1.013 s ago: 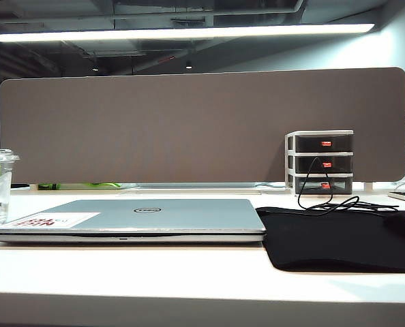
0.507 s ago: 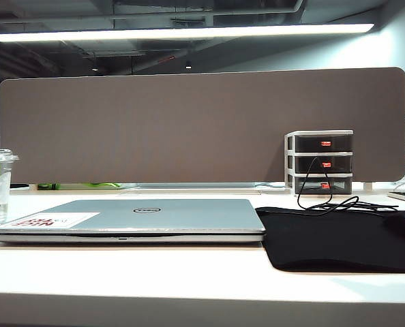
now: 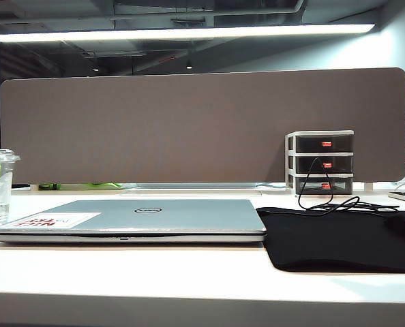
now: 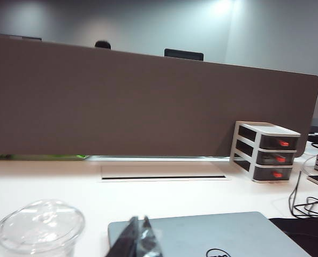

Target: Pick up the coffee cup and place it on the left side of the laptop.

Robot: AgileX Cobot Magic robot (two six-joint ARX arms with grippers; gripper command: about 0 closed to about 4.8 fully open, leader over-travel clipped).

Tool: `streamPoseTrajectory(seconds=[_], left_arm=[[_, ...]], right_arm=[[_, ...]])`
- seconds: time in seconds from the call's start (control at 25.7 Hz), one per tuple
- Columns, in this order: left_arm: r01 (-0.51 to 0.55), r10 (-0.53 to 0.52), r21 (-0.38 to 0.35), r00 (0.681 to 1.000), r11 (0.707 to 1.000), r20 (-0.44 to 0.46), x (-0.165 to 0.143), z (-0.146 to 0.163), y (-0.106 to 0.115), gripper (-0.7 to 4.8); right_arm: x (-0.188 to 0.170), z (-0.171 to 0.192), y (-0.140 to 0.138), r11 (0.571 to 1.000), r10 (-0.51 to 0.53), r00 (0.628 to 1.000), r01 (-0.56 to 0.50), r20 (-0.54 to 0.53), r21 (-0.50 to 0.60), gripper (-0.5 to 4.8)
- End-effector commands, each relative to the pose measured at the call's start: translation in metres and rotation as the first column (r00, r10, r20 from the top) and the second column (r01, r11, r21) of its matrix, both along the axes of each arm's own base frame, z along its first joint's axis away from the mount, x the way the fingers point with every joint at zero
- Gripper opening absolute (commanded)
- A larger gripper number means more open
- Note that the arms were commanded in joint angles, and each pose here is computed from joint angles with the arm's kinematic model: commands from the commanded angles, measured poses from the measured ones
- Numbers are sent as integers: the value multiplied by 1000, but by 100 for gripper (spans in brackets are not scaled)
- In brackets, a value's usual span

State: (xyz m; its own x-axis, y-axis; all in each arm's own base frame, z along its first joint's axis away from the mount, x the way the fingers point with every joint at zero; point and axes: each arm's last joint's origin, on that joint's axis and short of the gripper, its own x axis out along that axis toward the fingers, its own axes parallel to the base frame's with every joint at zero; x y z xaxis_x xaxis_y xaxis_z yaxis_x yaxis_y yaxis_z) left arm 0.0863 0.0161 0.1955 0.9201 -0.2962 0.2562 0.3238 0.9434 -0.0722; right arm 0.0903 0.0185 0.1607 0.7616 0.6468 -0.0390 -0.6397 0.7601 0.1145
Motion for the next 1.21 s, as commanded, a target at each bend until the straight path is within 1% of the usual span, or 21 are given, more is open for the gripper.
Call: streamPoseTrajectory(seconds=[0.04,0.12,0.23,0.31,0.35,0.43,0.58,0.7,0.78,0.82,0.86,0.9,0.97,1.09,1.17,1.21], left_arm=[[-40,40,-2,998,999,-47,2,-5,1,-6],[-40,39,-1,994,999,-105,4,-12,-1,-6],[-20,23,22,989,1000,-149,6,-17,-3,-6],[-26,32,37,986,999,-164,6,-20,-4,-6],[-33,39,41,985,999,-170,7,-21,-5,-6],[-61,70,57,982,997,-178,7,-22,-5,-6],[-117,126,63,976,991,-179,8,-23,-6,-6],[-128,141,84,975,988,-171,9,-23,-6,-6],[-129,141,83,976,988,-168,9,-22,-6,-6],[-134,146,83,977,988,-157,9,-22,-7,-6],[-139,150,83,977,987,-151,9,-21,-8,-6],[-130,144,106,981,986,-132,9,-20,-11,-6],[-115,130,124,984,986,-123,9,-20,-14,-6],[-117,136,161,985,980,-111,10,-20,-21,-6],[-127,149,176,982,976,-115,10,-21,-23,-6],[-137,161,179,979,974,-123,10,-22,-23,-6]], right_arm=[[1,0,-1,998,-64,998,64,16,-5,-1],[3,0,-3,991,-136,991,136,19,-10,-1],[4,0,-6,973,-228,973,229,26,-14,-1],[5,1,-8,948,-317,947,318,50,-28,-1],[5,2,-9,939,-339,939,341,60,-33,-1],[6,3,-11,904,-419,904,424,86,-48,-1],[7,4,-15,846,-525,845,531,103,-44,-1],[7,4,-16,819,-563,819,571,112,-56,-1],[7,4,-17,795,-591,796,602,131,-77,-1],[7,4,-18,772,-619,774,631,135,-82,-1],[7,4,-18,763,-629,766,641,135,-82,-1],[7,4,-19,752,-642,755,654,135,-82,-1],[7,4,-19,751,-643,754,656,135,-82,-1],[7,4,-19,748,-646,751,658,138,-85,-1],[7,5,-20,732,-662,736,676,145,-88,-1],[7,5,-20,730,-663,734,678,147,-90,-1]])
